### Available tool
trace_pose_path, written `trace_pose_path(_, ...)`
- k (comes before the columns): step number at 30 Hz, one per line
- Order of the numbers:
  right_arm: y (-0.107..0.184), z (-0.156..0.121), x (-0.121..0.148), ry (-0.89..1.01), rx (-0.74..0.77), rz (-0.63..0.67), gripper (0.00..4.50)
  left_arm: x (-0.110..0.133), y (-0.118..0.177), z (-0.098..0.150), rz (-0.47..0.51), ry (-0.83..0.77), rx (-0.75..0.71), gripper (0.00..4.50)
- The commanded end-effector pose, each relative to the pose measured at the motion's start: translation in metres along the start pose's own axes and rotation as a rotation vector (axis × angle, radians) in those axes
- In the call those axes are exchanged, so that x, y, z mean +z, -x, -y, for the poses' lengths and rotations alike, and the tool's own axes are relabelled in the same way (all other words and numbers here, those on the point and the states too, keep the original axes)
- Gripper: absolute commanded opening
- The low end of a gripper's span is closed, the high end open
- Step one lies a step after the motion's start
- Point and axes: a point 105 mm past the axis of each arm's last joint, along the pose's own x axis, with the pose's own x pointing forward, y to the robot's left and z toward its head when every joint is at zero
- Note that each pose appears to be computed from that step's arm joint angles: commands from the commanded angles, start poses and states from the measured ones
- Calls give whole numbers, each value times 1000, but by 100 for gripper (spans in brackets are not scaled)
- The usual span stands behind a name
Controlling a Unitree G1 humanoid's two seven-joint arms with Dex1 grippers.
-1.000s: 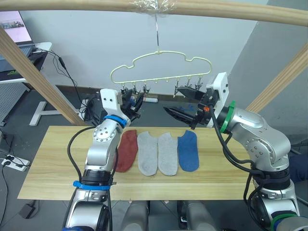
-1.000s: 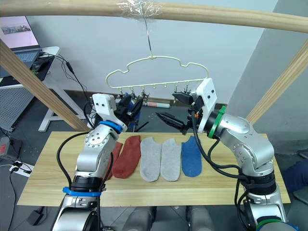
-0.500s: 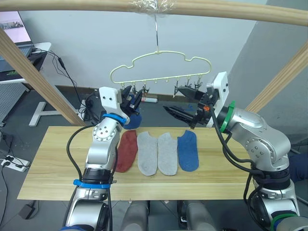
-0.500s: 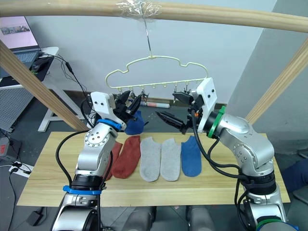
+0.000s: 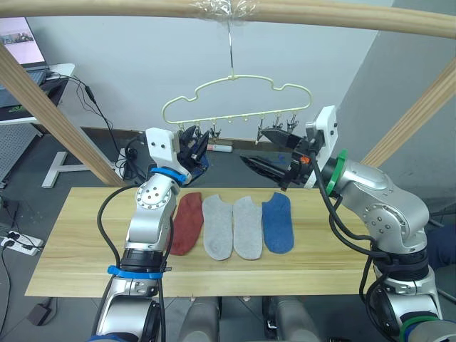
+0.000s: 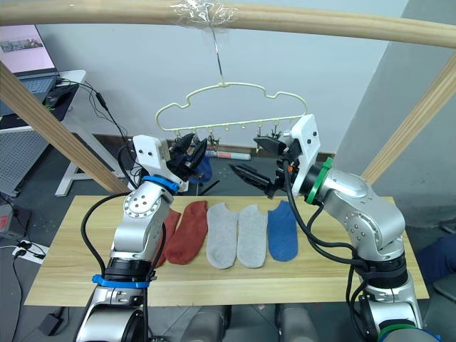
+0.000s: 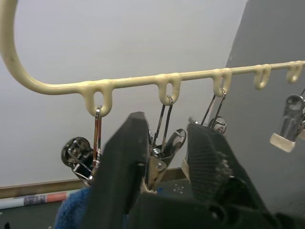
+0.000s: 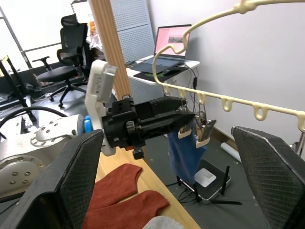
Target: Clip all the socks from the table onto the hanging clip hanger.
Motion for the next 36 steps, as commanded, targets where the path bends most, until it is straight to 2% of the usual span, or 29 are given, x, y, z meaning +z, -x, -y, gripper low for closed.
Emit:
trace_pose_path(1,1,-5,15,38,13,48,450,16,-3,-2,65,3,1,56)
trace_pose_path(3,1,-6,14,37,15,48,450,16,-3,-2,68,3,0,2)
trace_pose_path(17,5,-2,3,30,1,13,450,13,-1,-2,43,-15,0,2)
trace_pose_path(20,5,-2,3,30,-1,13,450,14,-1,-2,50,-18,5,60)
trace_pose_path(23,5,-2,3,30,-2,13,450,14,-1,-2,48,-19,9,146)
trace_pose_path(36,6,-3,4,32,0,14,450,1,5,-1,-5,-72,14,146)
